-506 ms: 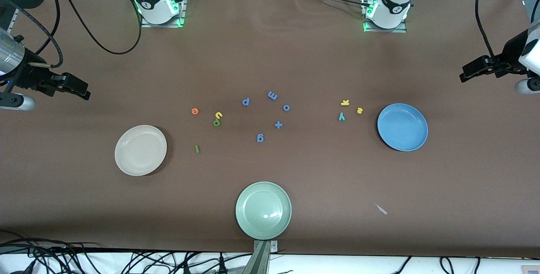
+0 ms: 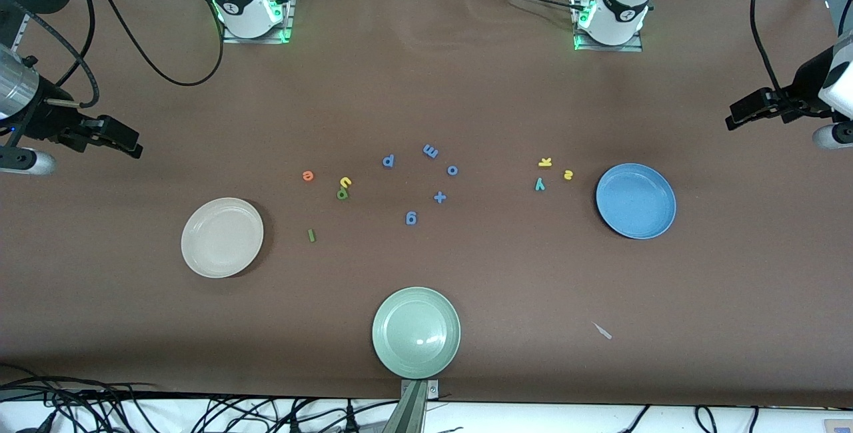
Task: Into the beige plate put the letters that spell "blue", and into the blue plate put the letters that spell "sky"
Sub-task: 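Move the left gripper down toward the yellow letters by the blue plate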
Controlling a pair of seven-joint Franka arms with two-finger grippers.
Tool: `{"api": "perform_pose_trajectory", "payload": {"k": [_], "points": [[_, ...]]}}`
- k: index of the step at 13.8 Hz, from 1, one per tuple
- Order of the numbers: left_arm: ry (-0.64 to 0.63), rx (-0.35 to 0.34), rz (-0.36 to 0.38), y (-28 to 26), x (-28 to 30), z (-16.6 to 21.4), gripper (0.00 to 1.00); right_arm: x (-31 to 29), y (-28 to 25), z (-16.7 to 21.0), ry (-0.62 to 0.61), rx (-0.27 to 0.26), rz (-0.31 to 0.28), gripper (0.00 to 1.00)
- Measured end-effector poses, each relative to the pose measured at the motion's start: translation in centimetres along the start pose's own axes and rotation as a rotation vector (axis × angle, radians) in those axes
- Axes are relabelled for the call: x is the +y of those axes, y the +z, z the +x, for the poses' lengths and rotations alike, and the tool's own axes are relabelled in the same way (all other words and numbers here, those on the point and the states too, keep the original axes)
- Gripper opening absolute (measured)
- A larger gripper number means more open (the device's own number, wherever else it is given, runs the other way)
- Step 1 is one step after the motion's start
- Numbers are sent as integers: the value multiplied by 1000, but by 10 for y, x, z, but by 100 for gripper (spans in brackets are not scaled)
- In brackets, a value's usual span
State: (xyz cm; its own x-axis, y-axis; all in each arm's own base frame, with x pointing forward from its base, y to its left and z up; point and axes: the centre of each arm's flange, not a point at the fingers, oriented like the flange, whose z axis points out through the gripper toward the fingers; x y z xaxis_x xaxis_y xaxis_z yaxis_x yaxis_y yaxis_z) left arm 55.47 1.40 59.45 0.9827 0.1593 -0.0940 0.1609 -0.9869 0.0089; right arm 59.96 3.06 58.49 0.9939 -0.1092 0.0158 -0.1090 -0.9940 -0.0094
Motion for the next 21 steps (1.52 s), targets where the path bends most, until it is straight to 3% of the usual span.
{"api": "perform_pose_trajectory", "payload": {"k": [13,21], "points": [[18,-14,3,9,14,3,100,3,0,0,6,-1,-1,100],[-4,34,-6,-5,11,12,100,3,0,0,6,-2,-1,100]]}}
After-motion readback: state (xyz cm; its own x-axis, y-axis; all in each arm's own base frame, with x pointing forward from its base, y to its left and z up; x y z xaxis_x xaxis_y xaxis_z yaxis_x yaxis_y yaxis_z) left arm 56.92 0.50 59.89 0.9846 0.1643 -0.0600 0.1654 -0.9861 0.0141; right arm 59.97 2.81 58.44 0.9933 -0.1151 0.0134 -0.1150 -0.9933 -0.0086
